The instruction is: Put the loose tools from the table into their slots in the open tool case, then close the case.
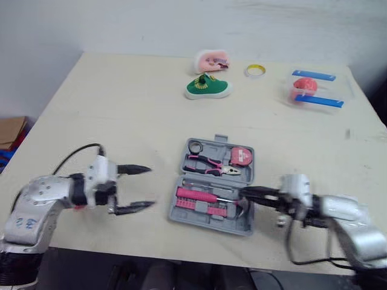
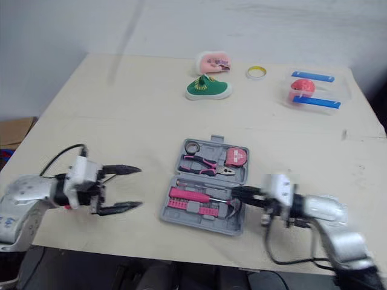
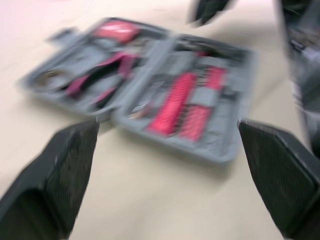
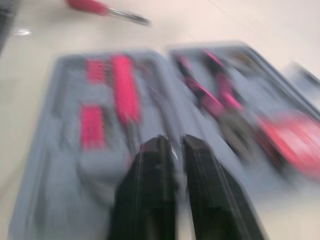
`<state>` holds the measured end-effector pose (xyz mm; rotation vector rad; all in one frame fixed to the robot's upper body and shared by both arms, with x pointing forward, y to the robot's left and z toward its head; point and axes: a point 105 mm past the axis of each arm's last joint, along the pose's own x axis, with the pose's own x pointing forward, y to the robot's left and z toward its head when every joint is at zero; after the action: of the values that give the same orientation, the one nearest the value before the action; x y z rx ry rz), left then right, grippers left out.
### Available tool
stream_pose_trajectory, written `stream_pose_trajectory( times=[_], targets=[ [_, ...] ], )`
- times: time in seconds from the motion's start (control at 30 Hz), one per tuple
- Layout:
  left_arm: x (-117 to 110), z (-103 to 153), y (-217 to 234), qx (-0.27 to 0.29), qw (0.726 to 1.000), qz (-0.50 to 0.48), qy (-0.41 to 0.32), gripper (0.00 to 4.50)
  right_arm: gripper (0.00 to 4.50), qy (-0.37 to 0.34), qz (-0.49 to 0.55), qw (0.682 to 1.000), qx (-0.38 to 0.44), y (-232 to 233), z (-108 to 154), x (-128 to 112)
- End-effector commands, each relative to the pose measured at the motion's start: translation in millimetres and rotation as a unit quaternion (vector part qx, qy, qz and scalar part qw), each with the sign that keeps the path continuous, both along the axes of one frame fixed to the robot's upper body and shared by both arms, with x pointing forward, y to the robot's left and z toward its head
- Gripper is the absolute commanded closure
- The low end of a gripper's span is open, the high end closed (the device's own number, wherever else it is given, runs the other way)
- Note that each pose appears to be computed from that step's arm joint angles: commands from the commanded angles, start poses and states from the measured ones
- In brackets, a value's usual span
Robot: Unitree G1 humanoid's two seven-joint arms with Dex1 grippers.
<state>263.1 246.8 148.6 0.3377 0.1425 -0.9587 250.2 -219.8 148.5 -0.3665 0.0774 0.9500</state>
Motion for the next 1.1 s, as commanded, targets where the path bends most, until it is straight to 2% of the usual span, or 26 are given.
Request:
stream_pose_trajectory(
  times=[0.03, 0.1, 0.17, 0.3, 0.4, 0.53, 0.63, 0.8, 0.93, 1.1],
  targets=[
    [3, 10, 61, 0.016, 0.992, 0.111, -0.053, 0.00, 2.16, -0.093, -0.092, 0.991, -0.036, -53, 34, -3],
    [1, 8, 82, 0.026, 0.988, 0.144, -0.058, 0.00, 1.04, -0.114, -0.127, 0.983, -0.072, -77, 32, -9],
    [-2, 5, 105, 0.041, 0.982, 0.172, -0.058, 0.00, 0.10, -0.114, -0.152, 0.977, -0.100, -100, 27, -15],
    [-10, 8, 157, 0.044, 0.959, 0.271, -0.069, 0.00, 0.04, -0.132, -0.246, 0.955, -0.098, -164, 28, -31],
    [-19, 7, 179, 0.040, 0.945, 0.316, -0.071, 0.00, 0.04, -0.126, -0.292, 0.942, -0.105, -195, 22, -46],
    [-50, -7, 213, 0.064, 0.924, 0.375, -0.038, 0.00, 0.04, -0.116, -0.344, 0.924, -0.118, -221, 11, -62],
    [-59, -7, 219, 0.050, 0.920, 0.387, -0.038, 0.00, 0.04, -0.118, -0.336, 0.927, -0.116, -218, 8, -62],
    [-59, -5, 218, 0.039, 0.922, 0.383, -0.049, 0.00, 0.04, -0.139, -0.317, 0.933, -0.099, -207, 8, -56],
    [-46, -7, 196, 0.033, 0.945, 0.322, -0.046, 0.00, 0.04, -0.125, -0.249, 0.960, -0.040, -171, 5, -34],
    [-34, 0, 163, 0.042, 0.976, 0.212, -0.018, 0.00, 0.04, -0.174, -0.150, 0.972, 0.042, -113, 32, -15]
  ],
)
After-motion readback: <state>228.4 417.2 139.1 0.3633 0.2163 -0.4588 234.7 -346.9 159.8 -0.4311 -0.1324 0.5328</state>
